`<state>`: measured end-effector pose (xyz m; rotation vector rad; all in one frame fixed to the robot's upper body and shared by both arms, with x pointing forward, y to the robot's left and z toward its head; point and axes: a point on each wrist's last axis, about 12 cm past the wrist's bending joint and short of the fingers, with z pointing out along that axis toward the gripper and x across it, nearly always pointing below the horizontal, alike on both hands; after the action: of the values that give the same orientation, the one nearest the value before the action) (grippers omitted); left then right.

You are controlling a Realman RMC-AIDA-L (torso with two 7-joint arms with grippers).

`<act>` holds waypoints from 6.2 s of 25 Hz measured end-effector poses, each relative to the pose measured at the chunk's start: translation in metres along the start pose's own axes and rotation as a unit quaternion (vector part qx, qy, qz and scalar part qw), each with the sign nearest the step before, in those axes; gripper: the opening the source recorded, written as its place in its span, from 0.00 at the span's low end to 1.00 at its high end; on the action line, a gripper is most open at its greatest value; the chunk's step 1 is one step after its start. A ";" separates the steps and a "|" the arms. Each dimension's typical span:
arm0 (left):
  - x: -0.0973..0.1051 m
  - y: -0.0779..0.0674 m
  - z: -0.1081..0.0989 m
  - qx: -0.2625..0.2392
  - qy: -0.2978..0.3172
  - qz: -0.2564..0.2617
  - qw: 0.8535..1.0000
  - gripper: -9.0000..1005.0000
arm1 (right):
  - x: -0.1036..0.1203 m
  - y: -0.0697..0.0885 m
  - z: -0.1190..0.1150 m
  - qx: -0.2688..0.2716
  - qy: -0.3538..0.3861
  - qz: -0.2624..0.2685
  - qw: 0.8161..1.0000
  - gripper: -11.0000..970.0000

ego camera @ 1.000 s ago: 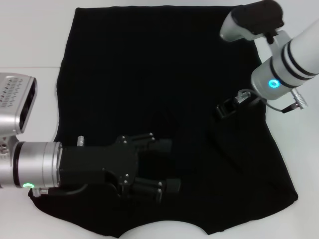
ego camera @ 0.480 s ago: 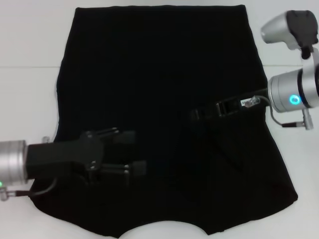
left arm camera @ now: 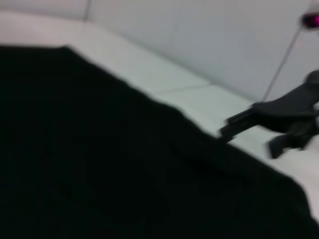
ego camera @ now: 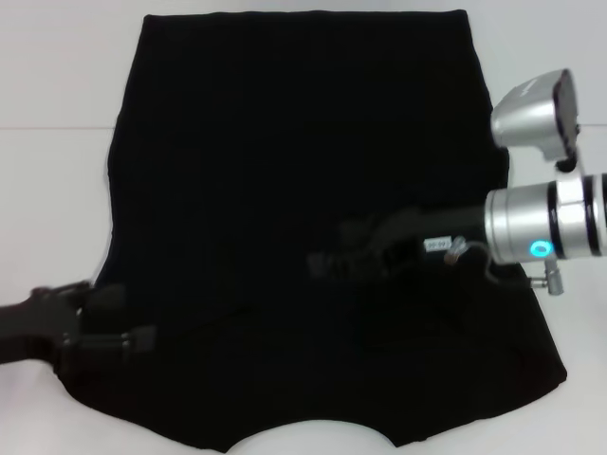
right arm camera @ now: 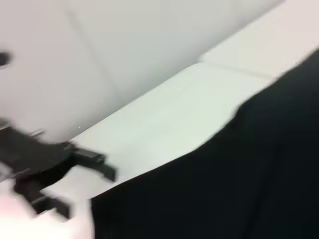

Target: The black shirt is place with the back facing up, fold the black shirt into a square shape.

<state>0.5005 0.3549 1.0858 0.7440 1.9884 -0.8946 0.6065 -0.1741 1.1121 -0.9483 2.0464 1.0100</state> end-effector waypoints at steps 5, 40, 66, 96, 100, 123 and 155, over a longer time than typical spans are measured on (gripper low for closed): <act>0.019 0.007 -0.017 -0.058 0.035 -0.052 0.996 0.95 | -0.002 0.011 0.009 -0.032 0.003 -0.028 0.999 0.94; 0.039 0.013 -0.017 -0.105 0.075 -0.120 0.984 0.41 | -0.009 0.011 0.008 -0.035 0.007 -0.039 0.999 0.91; 0.029 0.006 -0.011 -0.063 0.046 -0.119 0.990 0.04 | 0.064 -0.028 -0.120 0.077 0.030 0.202 0.976 0.89; 0.024 0.006 0.002 -0.049 0.041 -0.120 0.991 0.05 | 0.098 -0.033 -0.142 0.124 0.123 0.250 0.952 0.87; 0.024 0.006 0.002 -0.048 0.041 -0.120 0.991 0.05 | 0.097 -0.033 -0.139 0.121 0.125 0.249 0.953 0.87; 0.025 0.009 0.003 -0.057 0.042 -0.118 0.991 0.05 | 0.093 -0.023 -0.125 0.083 0.139 0.260 0.952 0.85; 0.020 0.007 0.004 -0.042 0.041 -0.112 0.992 0.06 | 0.109 -0.026 -0.137 0.106 0.128 0.284 0.944 0.02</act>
<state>0.4977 0.3597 1.0648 0.5233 2.2000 -0.9147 0.5393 -0.3349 1.0821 -0.3883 2.6725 0.9503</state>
